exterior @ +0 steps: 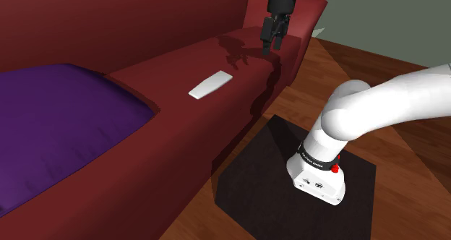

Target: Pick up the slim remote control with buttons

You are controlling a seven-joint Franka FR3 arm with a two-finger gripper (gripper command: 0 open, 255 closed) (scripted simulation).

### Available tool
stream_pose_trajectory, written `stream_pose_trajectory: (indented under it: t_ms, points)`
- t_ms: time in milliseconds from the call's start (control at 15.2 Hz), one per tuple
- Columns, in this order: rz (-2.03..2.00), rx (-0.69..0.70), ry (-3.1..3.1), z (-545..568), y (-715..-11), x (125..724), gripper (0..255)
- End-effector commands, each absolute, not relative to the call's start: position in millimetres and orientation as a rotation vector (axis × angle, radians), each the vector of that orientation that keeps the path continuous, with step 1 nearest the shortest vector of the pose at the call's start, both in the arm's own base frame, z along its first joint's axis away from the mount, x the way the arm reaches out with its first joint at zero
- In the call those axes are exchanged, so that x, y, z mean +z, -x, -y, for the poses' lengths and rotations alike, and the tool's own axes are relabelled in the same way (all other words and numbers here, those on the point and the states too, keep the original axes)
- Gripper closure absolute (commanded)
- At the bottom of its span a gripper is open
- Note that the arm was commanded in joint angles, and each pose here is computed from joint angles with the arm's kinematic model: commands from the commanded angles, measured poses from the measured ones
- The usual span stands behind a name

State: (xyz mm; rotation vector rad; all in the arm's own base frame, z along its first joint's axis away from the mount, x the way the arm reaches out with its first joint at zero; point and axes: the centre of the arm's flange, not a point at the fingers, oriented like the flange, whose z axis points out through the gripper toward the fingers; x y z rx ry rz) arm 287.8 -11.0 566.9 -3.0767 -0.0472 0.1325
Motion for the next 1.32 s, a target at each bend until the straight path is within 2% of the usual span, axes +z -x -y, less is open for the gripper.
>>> stream_pose_trajectory:
  t_ms: [0, 462, 990, 1254]
  points:
    - [0.047, 0.133, 3.077, 11.0, -287.8, 566.9, 0]
    - [-0.849, 0.044, 2.964, -57.6, -315.4, 522.6, 0]
    - [-1.784, -0.062, 2.526, -100.0, -388.3, 472.4, 0]
    - [-2.12, -0.105, 2.258, -101.3, -424.2, 452.5, 0]
